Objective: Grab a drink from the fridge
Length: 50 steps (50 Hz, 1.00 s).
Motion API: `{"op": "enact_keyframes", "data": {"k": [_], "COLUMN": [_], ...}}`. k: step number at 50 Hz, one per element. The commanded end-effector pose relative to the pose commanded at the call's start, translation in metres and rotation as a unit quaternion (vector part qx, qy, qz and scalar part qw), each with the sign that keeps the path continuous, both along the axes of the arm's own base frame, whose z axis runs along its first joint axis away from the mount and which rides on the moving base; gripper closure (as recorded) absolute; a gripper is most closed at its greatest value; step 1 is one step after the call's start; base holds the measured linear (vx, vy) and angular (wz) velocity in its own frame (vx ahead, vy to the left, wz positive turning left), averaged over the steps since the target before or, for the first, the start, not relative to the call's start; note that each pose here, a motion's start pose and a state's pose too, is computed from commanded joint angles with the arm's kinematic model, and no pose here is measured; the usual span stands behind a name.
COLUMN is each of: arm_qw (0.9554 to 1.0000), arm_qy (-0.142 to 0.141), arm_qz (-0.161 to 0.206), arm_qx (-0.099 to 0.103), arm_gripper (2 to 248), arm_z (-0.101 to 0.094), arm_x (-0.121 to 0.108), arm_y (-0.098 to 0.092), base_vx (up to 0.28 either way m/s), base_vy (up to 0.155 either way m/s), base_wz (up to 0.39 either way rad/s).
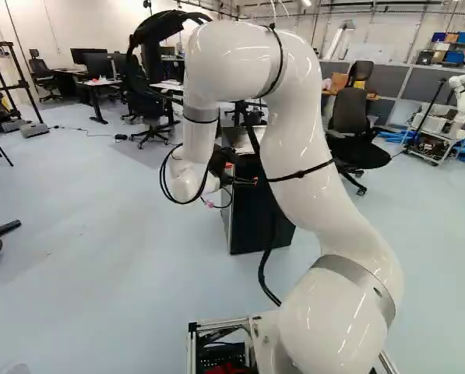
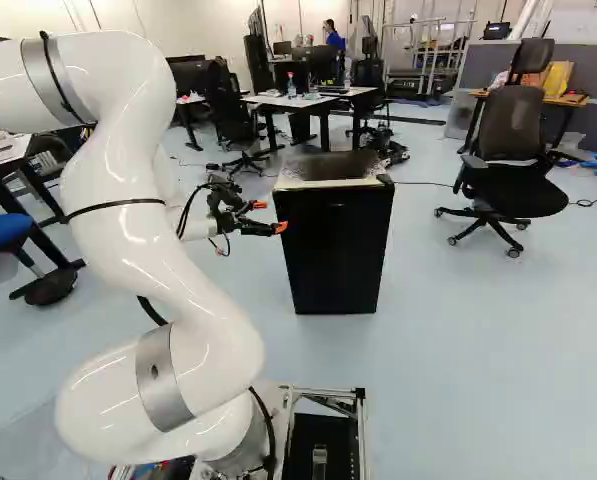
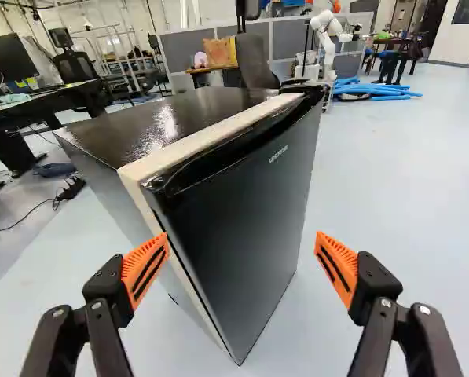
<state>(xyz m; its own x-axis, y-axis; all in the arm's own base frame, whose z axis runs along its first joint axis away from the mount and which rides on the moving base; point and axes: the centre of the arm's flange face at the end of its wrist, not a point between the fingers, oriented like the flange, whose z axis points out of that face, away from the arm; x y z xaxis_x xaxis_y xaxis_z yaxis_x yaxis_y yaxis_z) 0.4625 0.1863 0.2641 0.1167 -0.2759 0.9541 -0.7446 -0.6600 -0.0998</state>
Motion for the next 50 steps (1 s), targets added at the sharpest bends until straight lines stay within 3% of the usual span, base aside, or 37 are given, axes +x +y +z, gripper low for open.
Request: {"op": "enact_keyframes", "data": {"k": [16,50], "arm_qw": [0.9999,0.9986], "arm_qy": [-0.011,-0.034], "arm_qz": [-0.005,-0.032], "arm_qx": [0.008,0.025], "arm_gripper": [3,3], "arm_z": [-0.001,-0.003], "arm_x": [0.016,0.058], "arm_y": [0.011,0.014], "base_vx": [0.0,0.0], "base_vy": [0.0,0.0], "base_wz": [0.0,0.0]}}
